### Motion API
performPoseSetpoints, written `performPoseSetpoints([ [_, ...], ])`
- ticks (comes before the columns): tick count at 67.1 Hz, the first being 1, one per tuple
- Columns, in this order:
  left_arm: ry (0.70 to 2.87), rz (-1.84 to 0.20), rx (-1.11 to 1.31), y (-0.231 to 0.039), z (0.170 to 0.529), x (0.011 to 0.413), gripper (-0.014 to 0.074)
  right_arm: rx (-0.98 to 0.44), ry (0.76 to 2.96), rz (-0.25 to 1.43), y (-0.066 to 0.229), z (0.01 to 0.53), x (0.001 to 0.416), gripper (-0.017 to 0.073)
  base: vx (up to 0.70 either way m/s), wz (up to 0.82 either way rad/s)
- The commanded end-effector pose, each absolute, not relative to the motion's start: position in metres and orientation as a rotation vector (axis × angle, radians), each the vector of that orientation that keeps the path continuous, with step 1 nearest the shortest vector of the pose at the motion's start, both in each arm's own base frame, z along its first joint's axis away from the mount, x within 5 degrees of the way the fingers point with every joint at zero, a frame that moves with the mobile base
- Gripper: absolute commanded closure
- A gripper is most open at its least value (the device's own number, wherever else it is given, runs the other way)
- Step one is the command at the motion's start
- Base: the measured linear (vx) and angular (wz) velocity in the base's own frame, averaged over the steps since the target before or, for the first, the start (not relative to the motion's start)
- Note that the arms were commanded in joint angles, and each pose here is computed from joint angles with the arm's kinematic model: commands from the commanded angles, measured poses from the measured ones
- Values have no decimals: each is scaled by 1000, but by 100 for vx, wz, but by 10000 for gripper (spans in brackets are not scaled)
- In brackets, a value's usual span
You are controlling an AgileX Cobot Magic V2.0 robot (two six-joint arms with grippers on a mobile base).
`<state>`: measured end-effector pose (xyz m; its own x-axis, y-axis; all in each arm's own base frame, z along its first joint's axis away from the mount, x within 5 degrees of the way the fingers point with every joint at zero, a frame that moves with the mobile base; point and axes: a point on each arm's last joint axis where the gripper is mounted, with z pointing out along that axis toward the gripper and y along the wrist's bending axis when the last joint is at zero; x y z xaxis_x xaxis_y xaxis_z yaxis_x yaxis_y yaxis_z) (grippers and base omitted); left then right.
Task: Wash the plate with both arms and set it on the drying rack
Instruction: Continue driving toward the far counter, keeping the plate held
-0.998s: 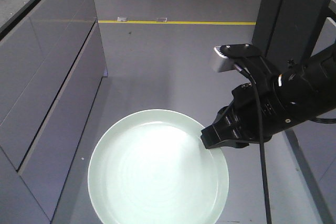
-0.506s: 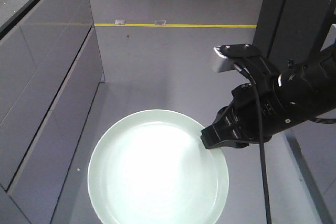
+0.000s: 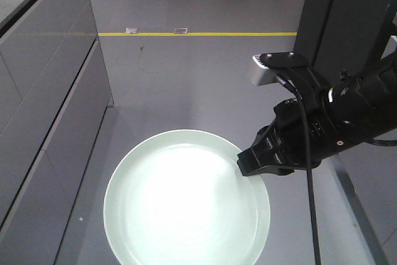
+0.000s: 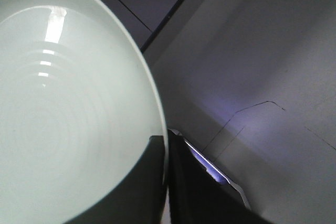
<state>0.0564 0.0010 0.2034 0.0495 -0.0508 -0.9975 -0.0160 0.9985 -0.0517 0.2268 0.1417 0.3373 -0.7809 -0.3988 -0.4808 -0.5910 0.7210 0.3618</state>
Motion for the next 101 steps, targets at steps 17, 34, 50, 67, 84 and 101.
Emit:
performPoseSetpoints([
  [17,1406,-34,-57,1,220,53,600,-738,2467,755,142,355,223,561,14,-8],
  [34,1406,-34,-57,1,220,53,600,-738,2467,755,142,355,223,561,12,-12],
  [50,1406,-34,-57,1,220,53,600,-738,2467,755,142,355,223,561,12,-13],
  [67,1406,-34,-57,1,220,53,600,-738,2467,755,142,355,223,561,12,-14],
  [84,1406,-34,-57,1,220,53,600,-738,2467,755,142,355,223,561,13,-14],
  [101,1406,-34,-57,1,220,53,600,-738,2467,755,142,355,223,561,14,-15],
])
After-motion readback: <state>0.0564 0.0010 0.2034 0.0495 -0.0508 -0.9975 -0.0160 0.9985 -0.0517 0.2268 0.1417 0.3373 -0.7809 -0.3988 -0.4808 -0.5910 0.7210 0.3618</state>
